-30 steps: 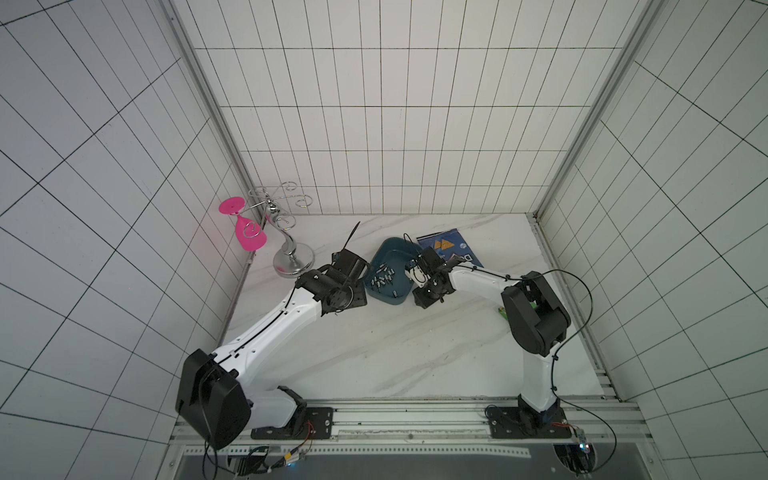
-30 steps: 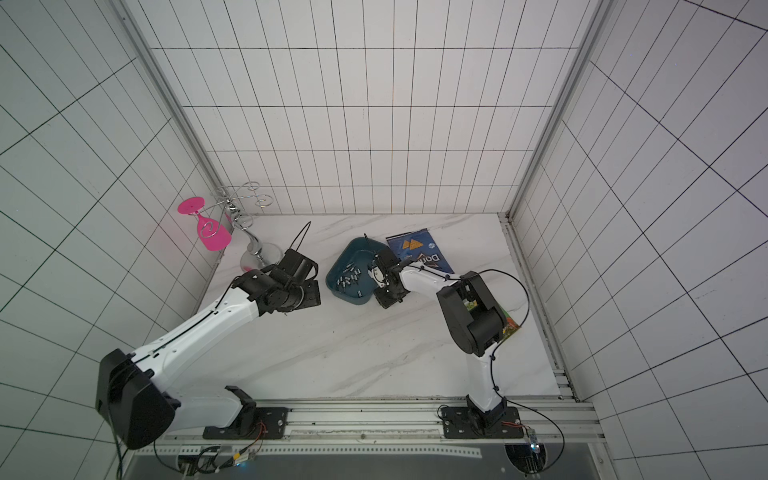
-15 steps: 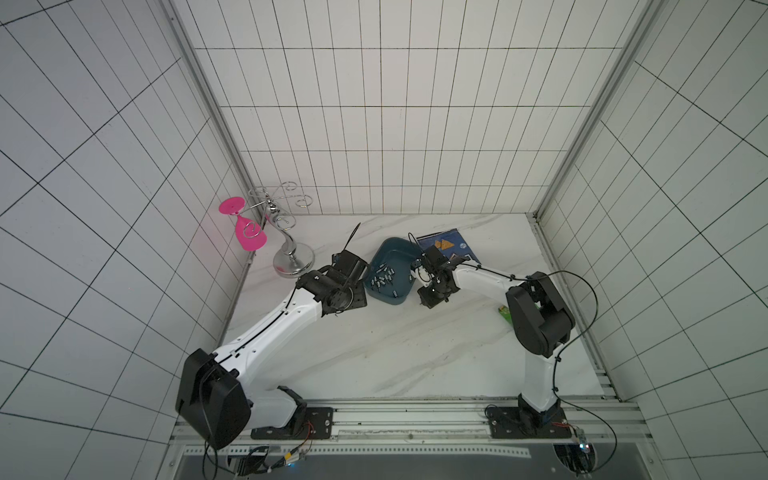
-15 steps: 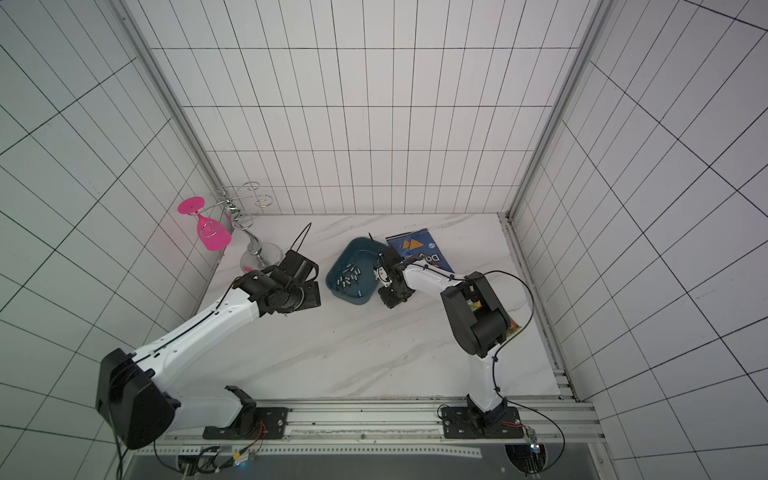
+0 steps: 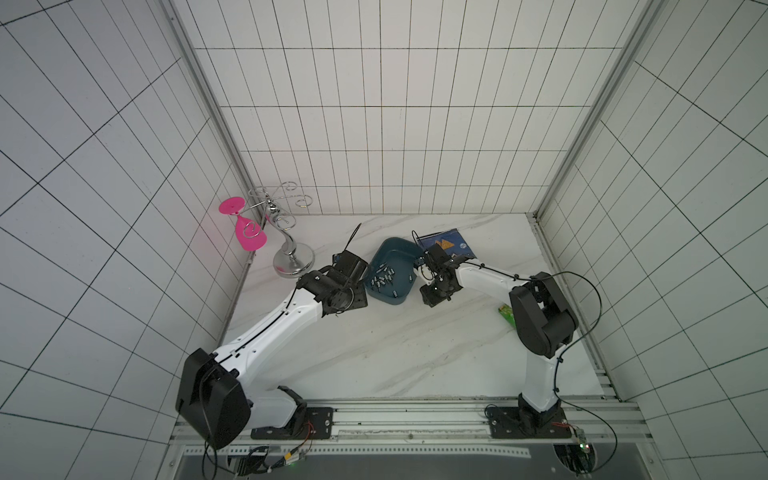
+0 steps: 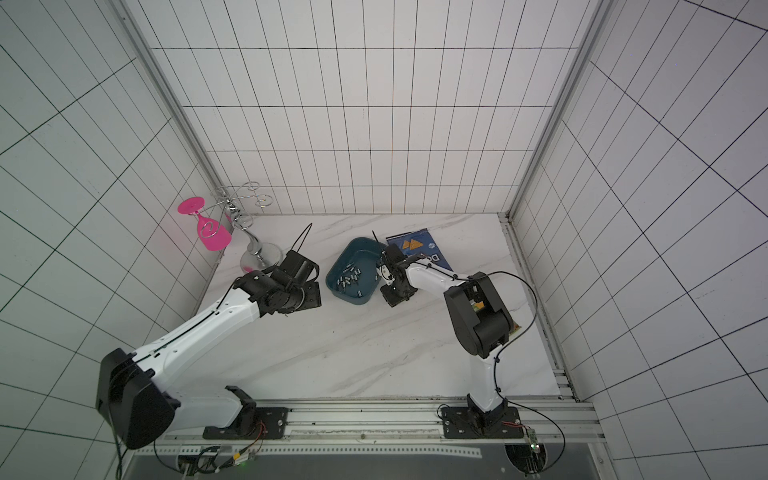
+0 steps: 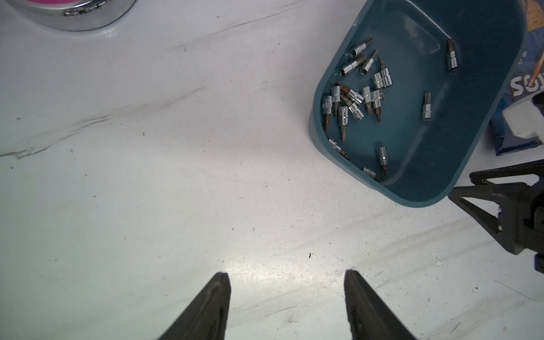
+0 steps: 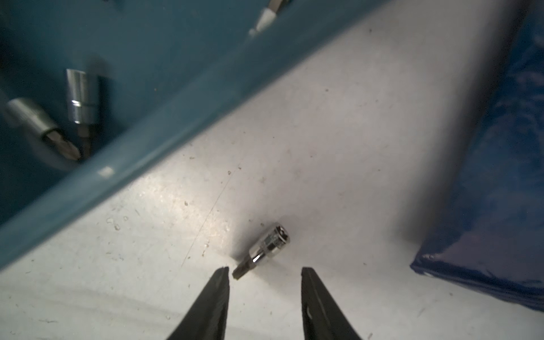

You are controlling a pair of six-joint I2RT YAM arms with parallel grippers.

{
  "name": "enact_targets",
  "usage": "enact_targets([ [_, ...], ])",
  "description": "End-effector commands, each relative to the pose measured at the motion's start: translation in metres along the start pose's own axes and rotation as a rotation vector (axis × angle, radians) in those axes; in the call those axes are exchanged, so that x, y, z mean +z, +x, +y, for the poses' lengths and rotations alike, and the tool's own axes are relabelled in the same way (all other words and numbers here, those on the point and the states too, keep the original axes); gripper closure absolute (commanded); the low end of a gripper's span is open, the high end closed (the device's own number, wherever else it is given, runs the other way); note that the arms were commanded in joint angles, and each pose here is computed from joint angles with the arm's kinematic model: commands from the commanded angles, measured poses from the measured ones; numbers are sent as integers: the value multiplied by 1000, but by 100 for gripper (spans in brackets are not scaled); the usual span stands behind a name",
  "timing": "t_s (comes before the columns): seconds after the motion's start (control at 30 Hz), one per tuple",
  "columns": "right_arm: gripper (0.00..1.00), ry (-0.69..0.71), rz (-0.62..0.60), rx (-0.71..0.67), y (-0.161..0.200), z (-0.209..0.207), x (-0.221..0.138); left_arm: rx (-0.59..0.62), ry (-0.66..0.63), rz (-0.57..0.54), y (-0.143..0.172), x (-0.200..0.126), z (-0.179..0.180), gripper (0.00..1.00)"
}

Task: Put the bit on the desktop into the storage box
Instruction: Pick up the screwdriver bit from the center of the board.

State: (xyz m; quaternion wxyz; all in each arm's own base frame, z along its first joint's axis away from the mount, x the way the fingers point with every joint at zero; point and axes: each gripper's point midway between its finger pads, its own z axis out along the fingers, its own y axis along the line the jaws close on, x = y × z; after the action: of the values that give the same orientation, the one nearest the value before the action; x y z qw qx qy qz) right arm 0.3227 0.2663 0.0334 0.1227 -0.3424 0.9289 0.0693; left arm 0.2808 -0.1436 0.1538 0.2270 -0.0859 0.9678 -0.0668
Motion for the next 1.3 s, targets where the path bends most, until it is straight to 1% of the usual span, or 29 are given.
enact_targets([
  [0.0,57,-6,-24,35,-9,-1,-6,-3,4,-12,-2,2,-3,35],
  [0.37,60,-16,25,57,-4,-4,15,-3,2,-16,-2,0,-2,35],
  [0.57,64,-24,54,67,0,-5,23,-3,2,-16,-3,0,-2,35],
  [0.8,73,-9,81,62,6,-7,25,-1,1,-17,-3,-1,-2,35],
  [0.87,77,-5,87,58,9,-8,25,-2,2,-17,-3,-1,-2,35],
  [0.97,86,-5,94,56,11,-8,23,-2,2,-17,-3,-1,-2,35],
  [1.07,100,-11,97,60,11,-7,20,0,2,-17,-3,-1,-2,35],
  [1.17,100,2,78,76,7,-10,7,0,2,-16,-3,-1,-2,35],
  [1.27,100,40,15,110,0,-19,-26,0,0,-15,-2,-2,-1,35],
])
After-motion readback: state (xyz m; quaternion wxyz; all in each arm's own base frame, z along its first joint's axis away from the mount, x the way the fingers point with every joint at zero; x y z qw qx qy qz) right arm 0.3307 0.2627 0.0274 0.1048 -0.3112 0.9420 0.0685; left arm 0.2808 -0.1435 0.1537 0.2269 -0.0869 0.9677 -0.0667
